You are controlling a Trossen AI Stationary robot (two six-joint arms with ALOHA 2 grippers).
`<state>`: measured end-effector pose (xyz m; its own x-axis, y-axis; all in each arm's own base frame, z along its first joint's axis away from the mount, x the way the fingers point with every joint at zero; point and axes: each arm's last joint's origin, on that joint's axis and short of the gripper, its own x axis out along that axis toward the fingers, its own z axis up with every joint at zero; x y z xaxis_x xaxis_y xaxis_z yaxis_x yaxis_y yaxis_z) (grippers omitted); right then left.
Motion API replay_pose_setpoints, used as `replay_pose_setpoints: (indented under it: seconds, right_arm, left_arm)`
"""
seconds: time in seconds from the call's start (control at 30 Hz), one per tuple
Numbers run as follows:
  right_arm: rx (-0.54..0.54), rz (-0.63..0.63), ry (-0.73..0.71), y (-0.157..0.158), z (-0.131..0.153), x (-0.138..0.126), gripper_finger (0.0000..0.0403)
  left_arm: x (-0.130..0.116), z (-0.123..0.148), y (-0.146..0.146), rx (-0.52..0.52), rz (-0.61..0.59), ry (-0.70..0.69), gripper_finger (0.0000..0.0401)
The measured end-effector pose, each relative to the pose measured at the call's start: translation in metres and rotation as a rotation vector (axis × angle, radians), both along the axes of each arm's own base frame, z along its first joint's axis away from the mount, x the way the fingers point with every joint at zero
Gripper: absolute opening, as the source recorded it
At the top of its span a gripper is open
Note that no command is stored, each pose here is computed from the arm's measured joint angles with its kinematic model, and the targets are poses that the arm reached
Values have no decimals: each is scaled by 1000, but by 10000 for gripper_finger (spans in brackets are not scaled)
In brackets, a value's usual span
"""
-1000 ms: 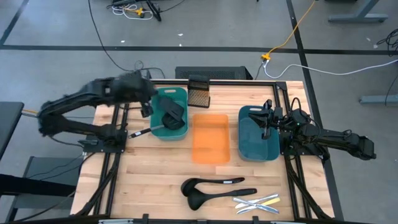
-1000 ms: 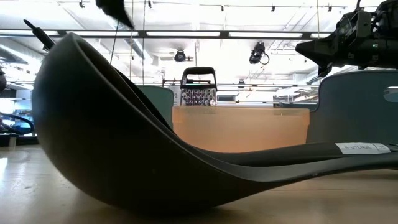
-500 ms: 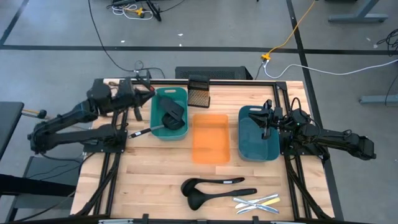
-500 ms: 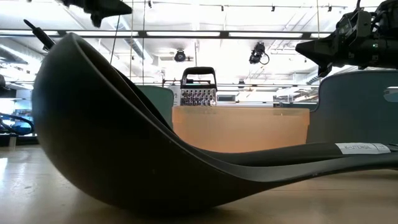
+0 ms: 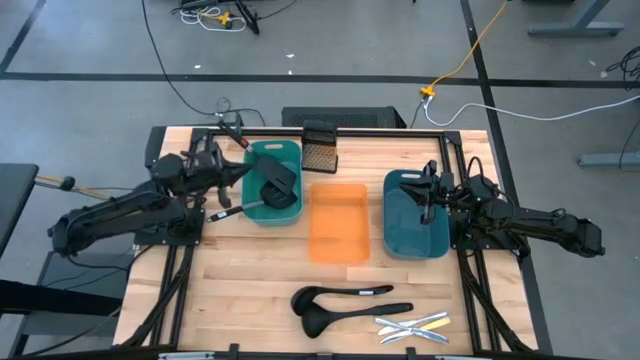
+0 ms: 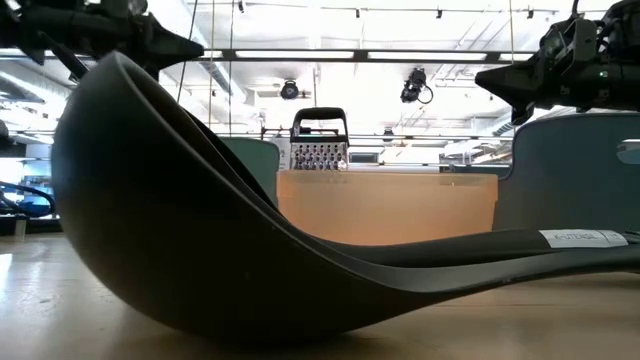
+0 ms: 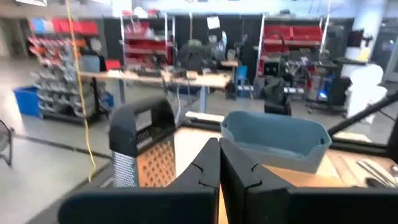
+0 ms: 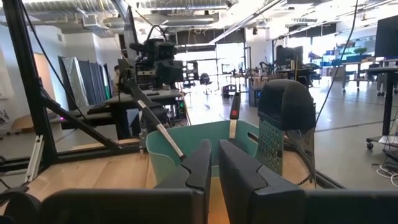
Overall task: Pick & Place Kitchen Items
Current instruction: Adjust the top silver table knife
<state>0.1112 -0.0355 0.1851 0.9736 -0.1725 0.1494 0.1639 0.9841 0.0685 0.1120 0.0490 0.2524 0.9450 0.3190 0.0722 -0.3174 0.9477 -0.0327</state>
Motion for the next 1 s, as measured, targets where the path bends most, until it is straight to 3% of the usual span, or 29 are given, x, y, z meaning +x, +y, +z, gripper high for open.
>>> replay_pose_setpoints:
  seconds: [0.2, 0.37, 0.53, 0.8, 1.0]
  right_arm:
    - [-9, -3, 15, 0, -1, 0, 7]
    - [-7, -1, 1, 0, 0, 0, 10]
    - [53, 54, -2, 2, 28, 1, 5]
    - [144, 225, 334, 24, 98, 7, 3]
    - [200, 323, 630, 51, 122, 14, 10]
  left_arm:
    - [-8, -19, -4, 9, 4, -19, 2]
    - [-10, -32, -4, 4, 11, -9, 4]
    - [-9, -40, -4, -5, 15, -3, 5]
    - [-9, -36, -4, 12, 15, -48, 6]
    - [-10, -35, -4, 14, 23, -53, 7]
